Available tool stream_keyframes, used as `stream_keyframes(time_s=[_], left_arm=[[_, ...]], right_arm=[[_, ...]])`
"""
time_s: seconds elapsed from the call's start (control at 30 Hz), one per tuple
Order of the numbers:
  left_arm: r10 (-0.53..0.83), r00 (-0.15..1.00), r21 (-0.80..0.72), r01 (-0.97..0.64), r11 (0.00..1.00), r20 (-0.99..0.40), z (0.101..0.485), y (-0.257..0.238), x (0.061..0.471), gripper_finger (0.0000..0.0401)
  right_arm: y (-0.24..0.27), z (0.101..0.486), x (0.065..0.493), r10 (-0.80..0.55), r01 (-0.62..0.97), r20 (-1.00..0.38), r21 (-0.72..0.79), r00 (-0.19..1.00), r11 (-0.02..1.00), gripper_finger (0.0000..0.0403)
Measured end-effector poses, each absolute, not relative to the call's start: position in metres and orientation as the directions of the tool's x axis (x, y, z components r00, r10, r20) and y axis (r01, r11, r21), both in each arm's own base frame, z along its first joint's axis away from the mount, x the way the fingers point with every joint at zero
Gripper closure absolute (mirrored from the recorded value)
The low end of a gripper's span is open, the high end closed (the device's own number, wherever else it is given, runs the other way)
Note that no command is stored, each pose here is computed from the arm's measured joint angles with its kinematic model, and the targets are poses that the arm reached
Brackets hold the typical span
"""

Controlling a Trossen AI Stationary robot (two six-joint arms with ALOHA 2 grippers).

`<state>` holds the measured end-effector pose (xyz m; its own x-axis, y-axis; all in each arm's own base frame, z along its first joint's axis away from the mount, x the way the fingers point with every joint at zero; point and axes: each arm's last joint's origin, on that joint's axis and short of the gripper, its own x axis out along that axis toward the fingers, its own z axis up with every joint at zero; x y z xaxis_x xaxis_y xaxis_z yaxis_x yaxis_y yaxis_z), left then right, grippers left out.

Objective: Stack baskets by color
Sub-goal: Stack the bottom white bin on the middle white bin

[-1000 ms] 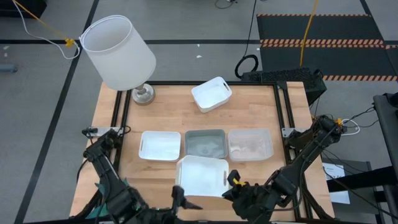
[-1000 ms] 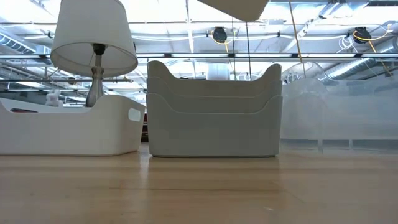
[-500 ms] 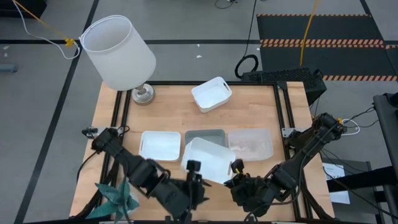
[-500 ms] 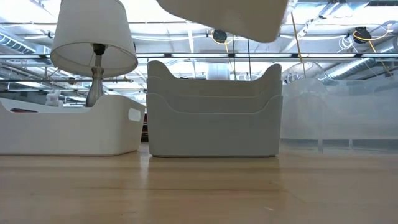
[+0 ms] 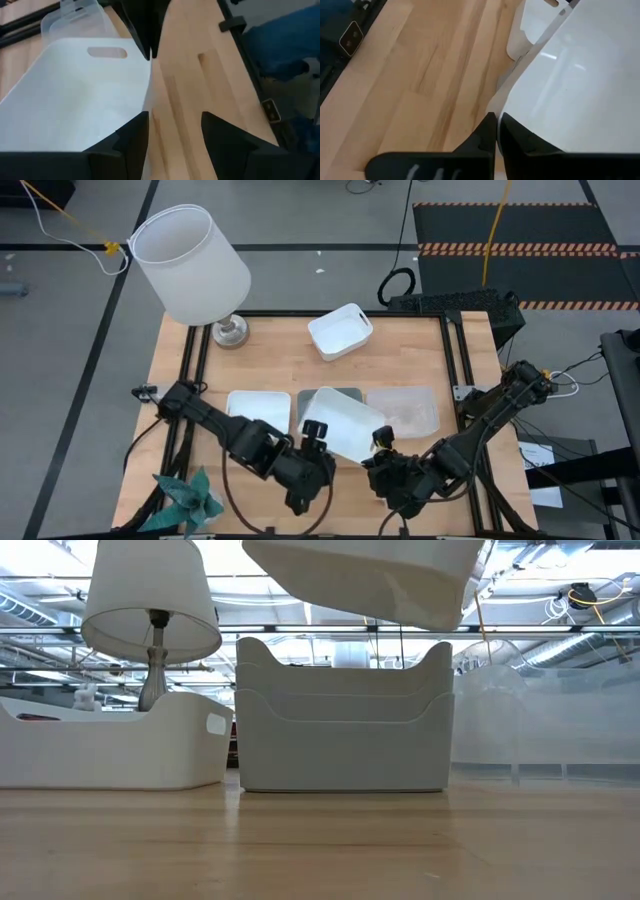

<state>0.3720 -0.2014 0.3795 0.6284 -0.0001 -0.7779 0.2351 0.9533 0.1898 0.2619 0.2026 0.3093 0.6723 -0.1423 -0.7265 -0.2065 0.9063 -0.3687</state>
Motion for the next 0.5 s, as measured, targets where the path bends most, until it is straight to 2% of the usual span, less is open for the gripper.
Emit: stream_keyframes(time_s=[0.23, 0.4, 0.5], left_arm=[[0.071, 0.573, 0.257, 0.249, 0.934, -0.816, 0.354, -0.201, 0.386, 0.0219], [0.161, 0.585, 0.347, 0.22, 0.912, -0.795, 0.347, -0.202, 0.39, 0.0219], [0.169, 0.588, 0.363, 0.229, 0.903, -0.791, 0.347, -0.204, 0.39, 0.022]], right_arm=[[0.203, 0.309, 0.262, -0.142, -0.207, -0.727, -0.368, 0.672, 0.906, 0.0399], [0.203, 0.309, 0.262, -0.141, -0.216, -0.726, -0.376, 0.673, 0.901, 0.0399], [0.203, 0.309, 0.262, -0.141, -0.218, -0.727, -0.377, 0.672, 0.9, 0.0399]])
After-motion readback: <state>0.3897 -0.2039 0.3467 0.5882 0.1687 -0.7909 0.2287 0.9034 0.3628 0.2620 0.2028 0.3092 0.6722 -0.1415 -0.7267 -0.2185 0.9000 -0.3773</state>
